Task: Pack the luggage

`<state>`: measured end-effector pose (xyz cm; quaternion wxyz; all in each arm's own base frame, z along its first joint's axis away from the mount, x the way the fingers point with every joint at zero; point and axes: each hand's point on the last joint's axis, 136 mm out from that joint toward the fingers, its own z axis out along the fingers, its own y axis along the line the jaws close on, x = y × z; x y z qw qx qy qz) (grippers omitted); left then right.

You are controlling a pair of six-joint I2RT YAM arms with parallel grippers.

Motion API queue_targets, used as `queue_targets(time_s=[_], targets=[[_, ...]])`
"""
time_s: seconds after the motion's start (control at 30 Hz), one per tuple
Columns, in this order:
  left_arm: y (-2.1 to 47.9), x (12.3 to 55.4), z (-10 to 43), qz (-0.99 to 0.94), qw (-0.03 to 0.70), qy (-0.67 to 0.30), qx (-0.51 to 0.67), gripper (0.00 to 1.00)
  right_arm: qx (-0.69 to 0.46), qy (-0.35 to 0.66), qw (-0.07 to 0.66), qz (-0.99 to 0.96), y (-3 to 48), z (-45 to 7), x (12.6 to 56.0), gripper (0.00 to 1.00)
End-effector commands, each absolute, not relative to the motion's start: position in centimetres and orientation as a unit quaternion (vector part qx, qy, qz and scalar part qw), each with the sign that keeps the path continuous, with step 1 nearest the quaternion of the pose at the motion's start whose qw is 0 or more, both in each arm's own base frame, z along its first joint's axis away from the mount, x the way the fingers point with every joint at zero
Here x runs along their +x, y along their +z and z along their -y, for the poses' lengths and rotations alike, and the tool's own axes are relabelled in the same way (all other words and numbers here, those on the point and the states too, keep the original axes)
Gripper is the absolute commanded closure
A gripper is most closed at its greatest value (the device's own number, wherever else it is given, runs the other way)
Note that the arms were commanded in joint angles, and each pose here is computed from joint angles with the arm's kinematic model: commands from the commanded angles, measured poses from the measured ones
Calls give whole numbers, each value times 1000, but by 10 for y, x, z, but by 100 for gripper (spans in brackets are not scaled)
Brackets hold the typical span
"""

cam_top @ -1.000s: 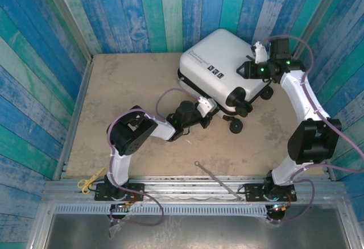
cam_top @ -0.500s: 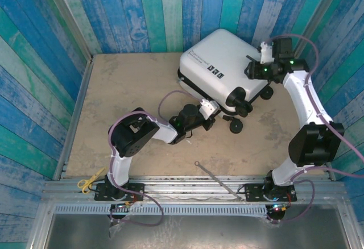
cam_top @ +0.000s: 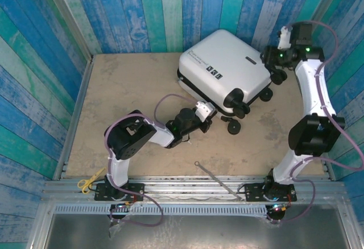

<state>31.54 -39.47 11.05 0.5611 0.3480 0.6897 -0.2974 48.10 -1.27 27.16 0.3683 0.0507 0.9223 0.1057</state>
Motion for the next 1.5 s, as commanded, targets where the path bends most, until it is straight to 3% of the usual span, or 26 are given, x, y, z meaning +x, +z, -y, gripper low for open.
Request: queue_targets(time_s=[0.0, 0.17, 0.4, 0.6, 0.97, 1.47], targets=[[130, 303, 392, -679, 567, -312, 346, 100, 74, 144, 344, -925, 257, 26, 486, 26], [125, 320, 371, -709, 556, -310, 303, 100, 75, 204, 314, -924, 236, 19, 488, 27], [122, 344, 313, -753, 551, -276, 230, 100, 52, 226, 286, -930, 208, -2, 452, 27], [115, 353, 283, -787, 532, -237, 206, 100, -27, 252, 251, -934, 191, -58, 414, 27], [99, 337, 275, -796, 508, -247, 217, 100, -91, 246, 204, -943, 173, -93, 380, 33], [66, 302, 273, -761, 516, -267, 289, 100, -125, 237, 155, -951, 140, -110, 347, 31]])
